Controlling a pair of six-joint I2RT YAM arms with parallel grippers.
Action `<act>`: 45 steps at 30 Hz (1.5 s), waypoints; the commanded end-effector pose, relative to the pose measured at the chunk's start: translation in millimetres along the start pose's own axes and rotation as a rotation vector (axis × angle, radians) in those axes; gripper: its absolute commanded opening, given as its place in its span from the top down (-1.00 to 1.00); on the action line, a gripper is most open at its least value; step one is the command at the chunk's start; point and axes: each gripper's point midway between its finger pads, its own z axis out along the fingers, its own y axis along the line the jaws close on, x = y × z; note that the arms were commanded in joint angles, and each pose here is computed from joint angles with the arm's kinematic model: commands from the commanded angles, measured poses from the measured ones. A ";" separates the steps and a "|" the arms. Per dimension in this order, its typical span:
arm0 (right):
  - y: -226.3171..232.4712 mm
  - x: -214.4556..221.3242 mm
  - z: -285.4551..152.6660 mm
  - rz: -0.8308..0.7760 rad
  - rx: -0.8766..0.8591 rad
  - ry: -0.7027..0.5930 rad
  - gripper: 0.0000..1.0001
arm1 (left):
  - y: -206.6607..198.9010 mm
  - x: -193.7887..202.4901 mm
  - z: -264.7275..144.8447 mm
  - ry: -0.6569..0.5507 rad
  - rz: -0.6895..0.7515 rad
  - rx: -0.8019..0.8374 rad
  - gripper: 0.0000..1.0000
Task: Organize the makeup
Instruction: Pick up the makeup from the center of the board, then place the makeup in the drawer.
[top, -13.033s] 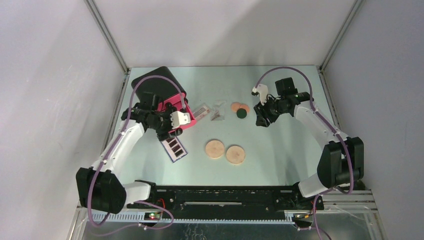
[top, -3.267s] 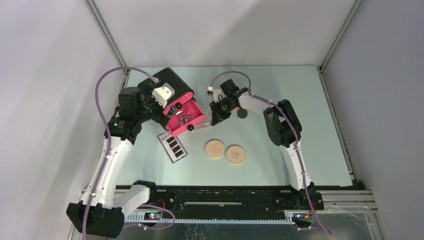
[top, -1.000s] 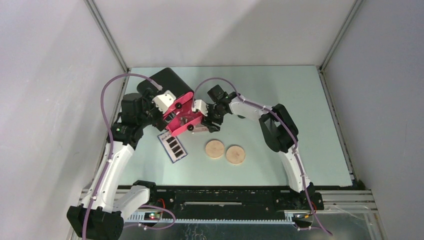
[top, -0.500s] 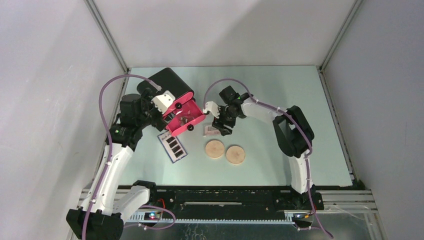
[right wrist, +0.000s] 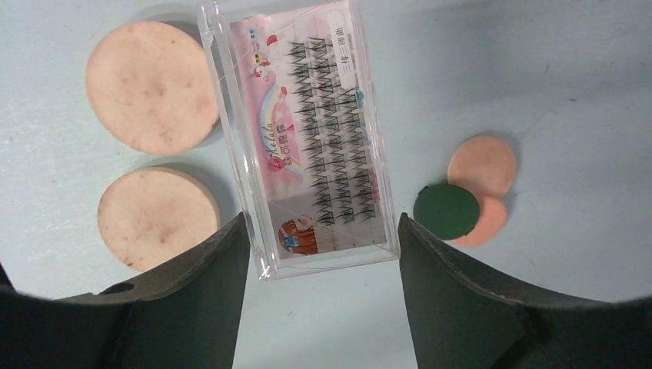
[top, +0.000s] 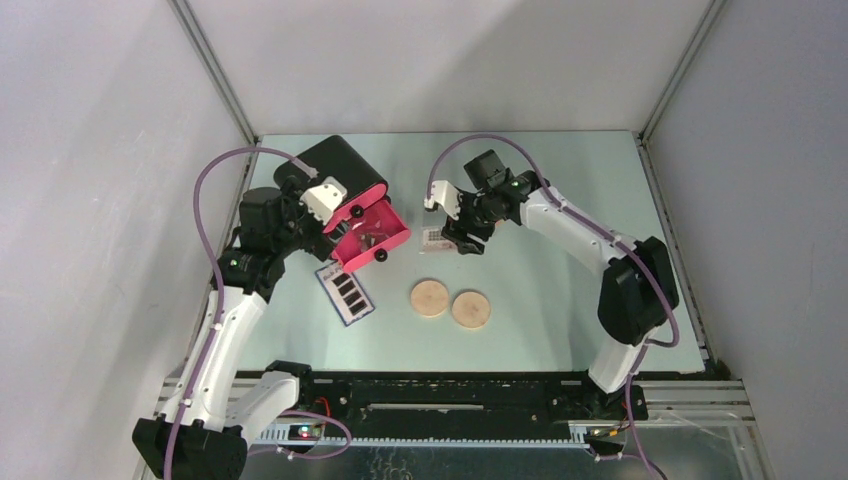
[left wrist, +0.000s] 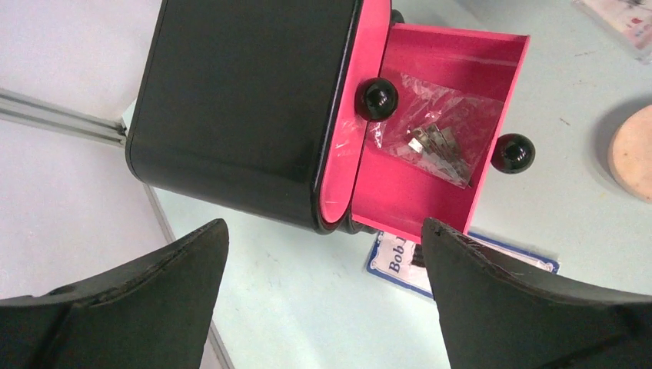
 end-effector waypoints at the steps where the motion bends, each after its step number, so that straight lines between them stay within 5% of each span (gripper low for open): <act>1: 8.7 -19.4 -31.4 -0.050 0.028 -0.037 1.00 | 23.4 -31.7 -12.0 -0.077 -0.071 -0.097 -1.00; 17: 19.8 -111.3 -8.1 -0.267 -0.067 -0.070 1.00 | 68.0 -40.6 -34.3 -0.120 -0.305 -0.287 -1.00; 45: 8.9 -180.8 70.2 -0.468 -0.032 -0.133 1.00 | 64.4 -41.0 -45.0 -0.159 -0.270 -0.294 -1.00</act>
